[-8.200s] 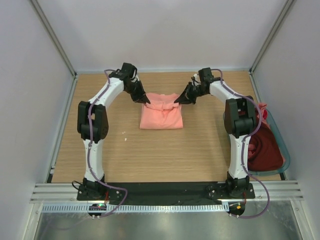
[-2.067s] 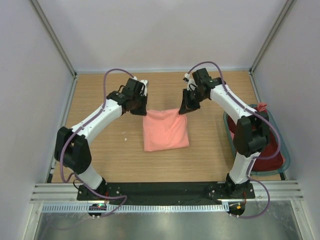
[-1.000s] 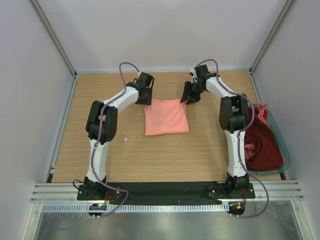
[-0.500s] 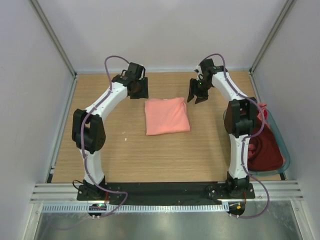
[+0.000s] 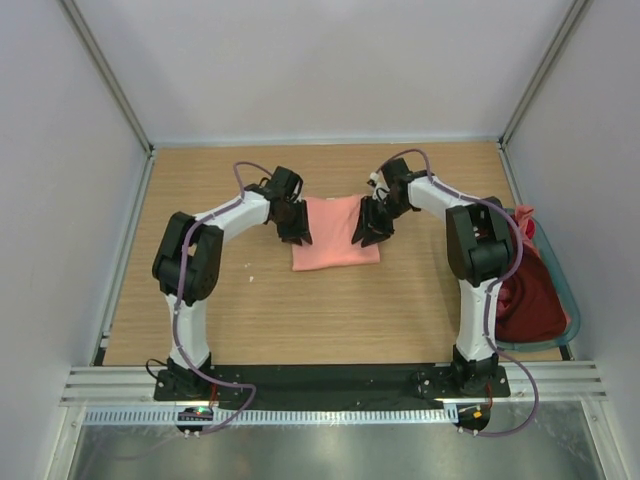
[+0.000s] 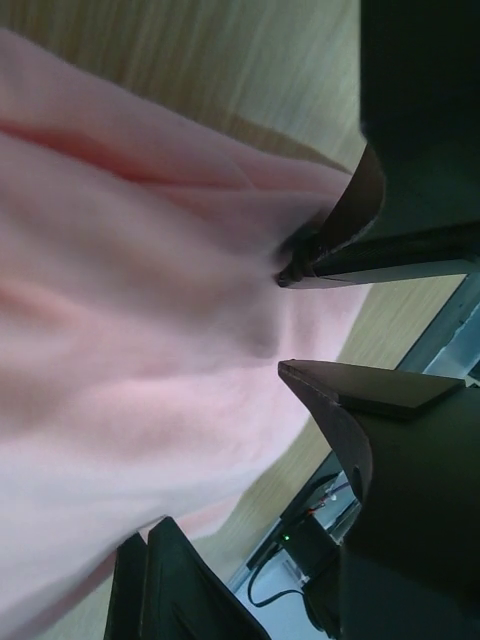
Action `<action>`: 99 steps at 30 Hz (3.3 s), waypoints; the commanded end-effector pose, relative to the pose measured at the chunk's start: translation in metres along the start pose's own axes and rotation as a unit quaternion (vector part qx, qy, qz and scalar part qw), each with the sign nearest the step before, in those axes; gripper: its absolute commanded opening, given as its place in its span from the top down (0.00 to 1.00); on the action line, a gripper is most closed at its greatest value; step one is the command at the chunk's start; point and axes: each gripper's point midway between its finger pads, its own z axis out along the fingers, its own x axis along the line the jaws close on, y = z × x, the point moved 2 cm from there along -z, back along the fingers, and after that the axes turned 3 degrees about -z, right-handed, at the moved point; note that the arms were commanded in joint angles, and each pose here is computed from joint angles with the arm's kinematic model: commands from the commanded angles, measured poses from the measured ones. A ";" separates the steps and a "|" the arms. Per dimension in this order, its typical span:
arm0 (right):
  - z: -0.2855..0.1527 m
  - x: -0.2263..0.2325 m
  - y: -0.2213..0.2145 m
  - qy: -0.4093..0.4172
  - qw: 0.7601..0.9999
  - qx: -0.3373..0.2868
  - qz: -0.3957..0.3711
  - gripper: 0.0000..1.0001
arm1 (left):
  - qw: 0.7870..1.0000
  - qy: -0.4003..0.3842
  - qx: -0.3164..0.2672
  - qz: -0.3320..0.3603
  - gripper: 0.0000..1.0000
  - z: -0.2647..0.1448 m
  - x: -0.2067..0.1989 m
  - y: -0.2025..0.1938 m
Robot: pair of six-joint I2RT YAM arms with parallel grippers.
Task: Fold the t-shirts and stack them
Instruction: Fold the tshirt
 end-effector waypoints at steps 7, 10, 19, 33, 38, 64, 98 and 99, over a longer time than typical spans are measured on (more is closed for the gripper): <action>0.020 -0.023 -0.057 -0.001 0.999 0.038 0.020 0.59 | 0.995 0.074 0.067 -0.027 0.69 0.020 0.053 -0.059; 0.016 -0.011 -0.089 0.022 0.998 0.051 0.030 0.59 | 0.992 0.078 0.087 -0.037 0.70 0.008 0.059 -0.090; -0.031 0.026 -0.122 0.053 0.998 0.022 0.004 0.53 | 0.999 -0.005 0.048 -0.022 0.60 -0.068 0.022 -0.121; 0.000 0.044 -0.030 0.116 0.990 -0.060 0.046 0.83 | 0.999 -0.047 0.002 0.013 0.64 -0.068 -0.012 -0.050; 0.012 0.021 0.007 0.099 0.989 -0.091 0.055 0.88 | 0.999 -0.037 0.004 -0.005 0.65 -0.055 0.002 -0.036; -0.042 0.006 0.018 0.018 0.998 -0.061 0.012 0.74 | 0.993 -0.088 -0.049 -0.057 0.67 -0.050 -0.005 0.026; -0.071 -0.026 0.040 -0.078 0.993 -0.090 0.007 0.82 | 0.999 -0.006 -0.020 -0.044 0.61 -0.041 0.025 0.029; -0.069 -0.019 0.035 -0.065 0.994 -0.085 0.009 0.82 | 0.999 -0.014 -0.029 -0.039 0.58 -0.052 0.020 0.032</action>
